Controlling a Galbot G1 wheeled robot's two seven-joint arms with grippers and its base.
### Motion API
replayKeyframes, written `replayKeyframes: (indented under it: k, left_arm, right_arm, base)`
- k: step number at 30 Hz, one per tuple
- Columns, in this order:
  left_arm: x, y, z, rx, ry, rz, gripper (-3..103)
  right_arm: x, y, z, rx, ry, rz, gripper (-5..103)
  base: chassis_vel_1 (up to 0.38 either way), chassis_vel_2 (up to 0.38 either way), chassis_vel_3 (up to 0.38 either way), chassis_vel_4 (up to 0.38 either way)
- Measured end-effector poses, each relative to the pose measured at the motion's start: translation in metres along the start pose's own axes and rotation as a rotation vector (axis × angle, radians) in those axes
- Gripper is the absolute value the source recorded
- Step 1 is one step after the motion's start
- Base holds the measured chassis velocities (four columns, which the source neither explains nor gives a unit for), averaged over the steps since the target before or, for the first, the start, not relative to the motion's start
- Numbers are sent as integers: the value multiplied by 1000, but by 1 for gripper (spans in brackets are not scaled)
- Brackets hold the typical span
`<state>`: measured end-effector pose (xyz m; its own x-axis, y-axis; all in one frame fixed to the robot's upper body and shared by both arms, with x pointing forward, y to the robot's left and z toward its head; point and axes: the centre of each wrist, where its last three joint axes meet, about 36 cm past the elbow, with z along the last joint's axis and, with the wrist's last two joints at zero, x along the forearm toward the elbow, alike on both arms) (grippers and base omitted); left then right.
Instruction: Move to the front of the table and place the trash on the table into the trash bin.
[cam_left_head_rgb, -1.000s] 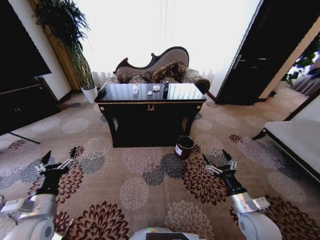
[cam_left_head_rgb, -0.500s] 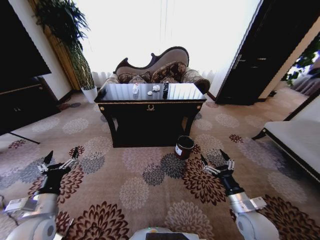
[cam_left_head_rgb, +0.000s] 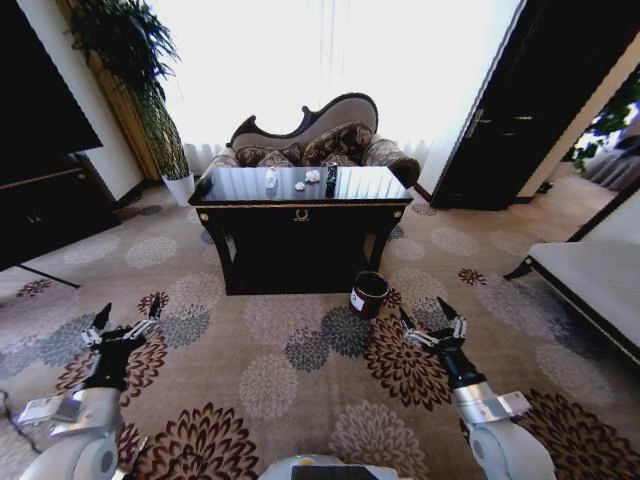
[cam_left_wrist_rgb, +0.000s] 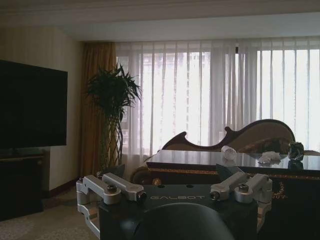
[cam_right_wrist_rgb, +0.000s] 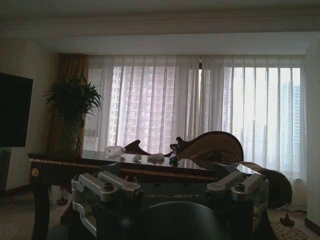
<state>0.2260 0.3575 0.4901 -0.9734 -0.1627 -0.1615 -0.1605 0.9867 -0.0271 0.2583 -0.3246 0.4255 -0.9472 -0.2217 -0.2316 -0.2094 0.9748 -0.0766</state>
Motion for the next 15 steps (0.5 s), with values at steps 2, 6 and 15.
replayKeyframes:
  k: [2, 6, 15]
  left_arm:
    - [0, 0, -2, 0, -4, 1, 100]
    - [1, -1, -8, 4, -19, 3, 100]
    - [2, -1, -10, 1, -20, 2, 100]
  right_arm:
    - [0, 0, 0, -2, -1, 0, 100]
    - [-1, -1, -3, -5, -9, 3, 100]
    - [-2, -4, -5, -3, -17, 6, 100]
  base:
    - [0, 0, 0, 0]
    - [0, 0, 0, 0]
    - [-68, 61, 56, -60]
